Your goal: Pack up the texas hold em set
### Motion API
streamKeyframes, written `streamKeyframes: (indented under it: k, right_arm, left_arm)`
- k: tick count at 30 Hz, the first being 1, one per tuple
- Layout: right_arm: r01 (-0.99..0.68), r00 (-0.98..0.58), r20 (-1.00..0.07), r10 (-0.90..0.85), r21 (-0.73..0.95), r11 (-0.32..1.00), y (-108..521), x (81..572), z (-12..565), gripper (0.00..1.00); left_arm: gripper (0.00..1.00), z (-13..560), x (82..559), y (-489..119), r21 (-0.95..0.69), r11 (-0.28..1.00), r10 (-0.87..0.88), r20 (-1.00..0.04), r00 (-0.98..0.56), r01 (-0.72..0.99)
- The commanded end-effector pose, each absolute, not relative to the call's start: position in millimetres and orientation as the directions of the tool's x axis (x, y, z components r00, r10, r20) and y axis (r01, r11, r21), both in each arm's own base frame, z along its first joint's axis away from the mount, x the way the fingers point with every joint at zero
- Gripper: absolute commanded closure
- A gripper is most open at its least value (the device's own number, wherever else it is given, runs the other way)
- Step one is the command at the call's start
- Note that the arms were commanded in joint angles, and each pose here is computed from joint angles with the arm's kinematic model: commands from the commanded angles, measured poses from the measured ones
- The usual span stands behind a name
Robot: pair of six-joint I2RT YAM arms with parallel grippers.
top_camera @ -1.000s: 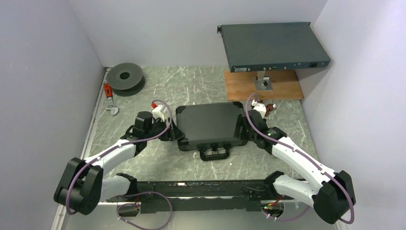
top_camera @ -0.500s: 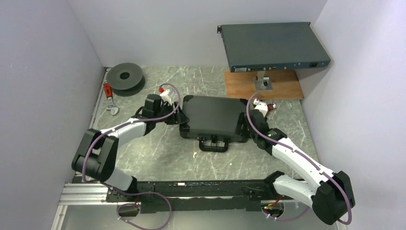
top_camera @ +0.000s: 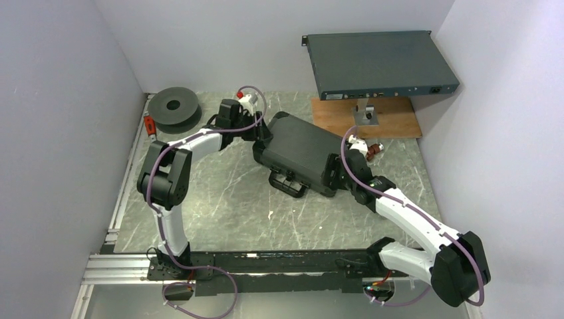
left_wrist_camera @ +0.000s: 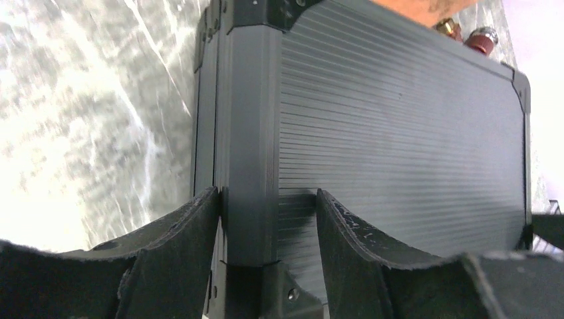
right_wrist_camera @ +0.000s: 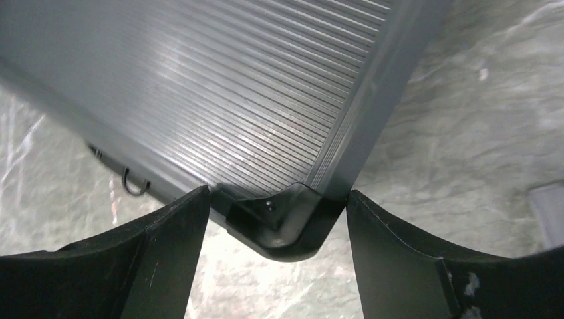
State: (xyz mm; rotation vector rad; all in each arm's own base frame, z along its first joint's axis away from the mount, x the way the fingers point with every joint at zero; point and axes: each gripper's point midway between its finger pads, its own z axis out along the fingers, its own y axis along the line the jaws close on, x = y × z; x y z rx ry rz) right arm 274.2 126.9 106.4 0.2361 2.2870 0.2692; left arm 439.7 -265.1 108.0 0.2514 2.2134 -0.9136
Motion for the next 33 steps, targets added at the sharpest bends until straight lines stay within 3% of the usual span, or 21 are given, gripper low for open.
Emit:
streamKeyframes:
  k: [1, 7, 19, 28, 33]
  right_arm:
    - [-0.227, -0.771, -0.608, 0.189, 0.539, 0.811, 211.9, 241.8, 120.5, 0.25]
    - [-0.248, -0.784, -0.594, 0.181, 0.568, 0.785, 218.4, 235.6, 118.1, 0.26]
    - [-0.247, -0.731, -0.662, 0.164, 0.481, 0.842, 194.4, 234.3, 140.3, 0.24]
    - [-0.288, -0.739, -0.658, 0.143, 0.501, 0.816, 190.1, 211.1, 151.2, 0.17]
    - [-0.305, -0.735, -0.664, 0.141, 0.509, 0.805, 185.6, 199.6, 160.2, 0.12]
  left_arm:
    - [0.43, 113.9, 422.7, -314.2, -0.608, 0.583, -0.003, -0.665, -0.747, 0.539]
    - [0.41, 125.4, 432.8, -329.9, -0.607, 0.538, 0.007, -0.691, -0.723, 0.585]
    - [0.39, 155.1, 438.1, -354.9, -0.603, 0.470, 0.013, -0.725, -0.688, 0.644]
    - [0.31, 154.6, 436.9, -372.8, -0.610, 0.456, 0.036, -0.715, -0.698, 0.648]
    - [0.20, 171.8, 433.9, -357.0, -0.549, 0.517, 0.060, -0.742, -0.668, 0.657]
